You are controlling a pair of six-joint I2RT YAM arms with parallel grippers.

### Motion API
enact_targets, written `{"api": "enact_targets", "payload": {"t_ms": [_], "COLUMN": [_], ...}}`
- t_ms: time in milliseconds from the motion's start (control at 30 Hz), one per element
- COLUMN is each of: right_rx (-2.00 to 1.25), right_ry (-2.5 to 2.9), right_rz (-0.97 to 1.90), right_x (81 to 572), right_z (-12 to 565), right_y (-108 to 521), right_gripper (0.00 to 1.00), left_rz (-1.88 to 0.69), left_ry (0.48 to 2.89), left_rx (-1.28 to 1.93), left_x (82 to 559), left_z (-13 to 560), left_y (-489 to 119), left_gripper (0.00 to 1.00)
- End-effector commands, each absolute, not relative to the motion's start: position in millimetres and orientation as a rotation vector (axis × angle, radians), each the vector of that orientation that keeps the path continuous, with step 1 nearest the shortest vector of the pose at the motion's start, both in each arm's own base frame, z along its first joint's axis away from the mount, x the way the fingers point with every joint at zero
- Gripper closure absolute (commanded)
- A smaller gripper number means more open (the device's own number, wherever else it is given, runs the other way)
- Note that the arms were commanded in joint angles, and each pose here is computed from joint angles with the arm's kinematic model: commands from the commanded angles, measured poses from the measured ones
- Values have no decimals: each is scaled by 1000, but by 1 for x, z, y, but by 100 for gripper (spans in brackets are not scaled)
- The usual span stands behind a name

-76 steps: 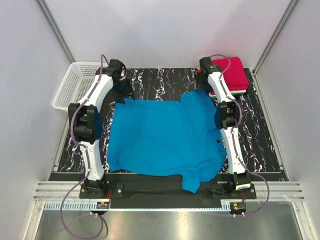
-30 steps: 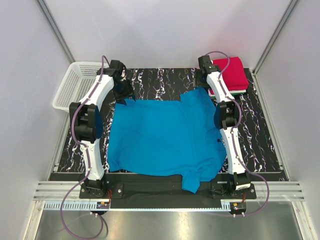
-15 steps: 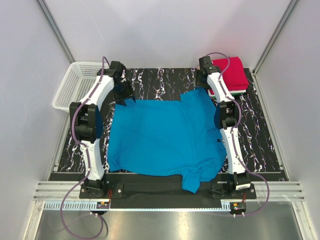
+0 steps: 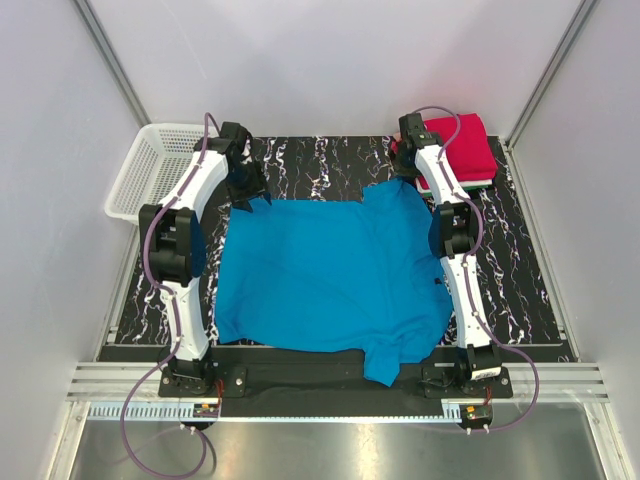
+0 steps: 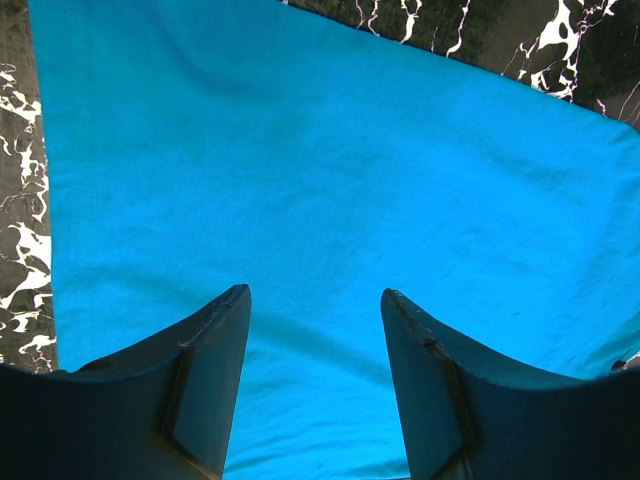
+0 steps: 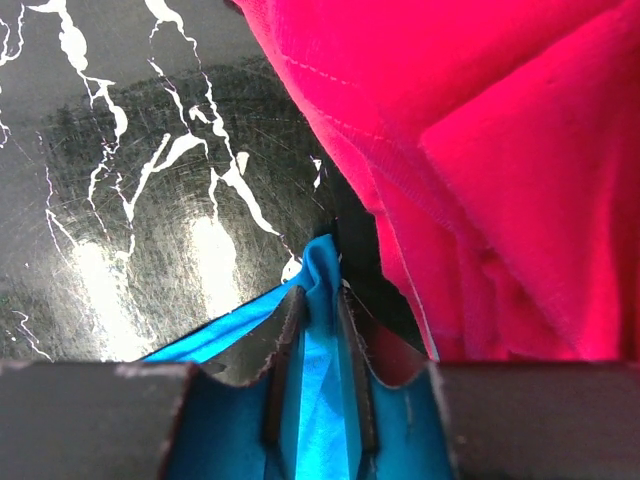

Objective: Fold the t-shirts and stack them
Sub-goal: Fold the tshirt

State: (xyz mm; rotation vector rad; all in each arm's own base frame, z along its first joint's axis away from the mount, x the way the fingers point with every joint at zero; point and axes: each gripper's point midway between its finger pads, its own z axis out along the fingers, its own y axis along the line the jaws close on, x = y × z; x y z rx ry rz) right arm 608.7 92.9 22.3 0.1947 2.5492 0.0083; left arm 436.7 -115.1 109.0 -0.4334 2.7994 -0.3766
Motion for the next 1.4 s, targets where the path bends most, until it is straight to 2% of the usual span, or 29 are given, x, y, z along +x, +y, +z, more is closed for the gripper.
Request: {"api": "enact_targets", "payload": {"t_ms": [0,33,100,133,200,233,633,1133,1367], "right_rx": [186,187,188,183,183,183,169,152,149], "right_ry": [2497,2496,2494,2498,2495,2496,2504,2523,2541], "right_rz": [17,12,1,2,-2,-8,3,20,30], "right_x": [612,612,610,610,609,609,606,583,575], "right_z": [57,58,60,59,61,60,62,85,88], "right_y": [92,91,91,92,93,93,96,110,112], "right_gripper": [69,69,76,87,94,100,100,100,100], "left_rz": [-390,-368,-334,-281,-223,-188,9,17,38], "left_ry": [2755,2752,2741,2741,2717,2706,2678,2626,2647], "left_rx": [-418,-425,-441,-459,-493,-499,-598,-742,-796], "left_x": [448,450,455,456,464,466,496,528,528], "left_z": [117,116,116,115,116,117,94,76,58], "left_y": [-114,-112,-108,-102,-95,-90,-66,-51,-36], "left_gripper": [40,40,40,40,40,40,40,41,41]}}
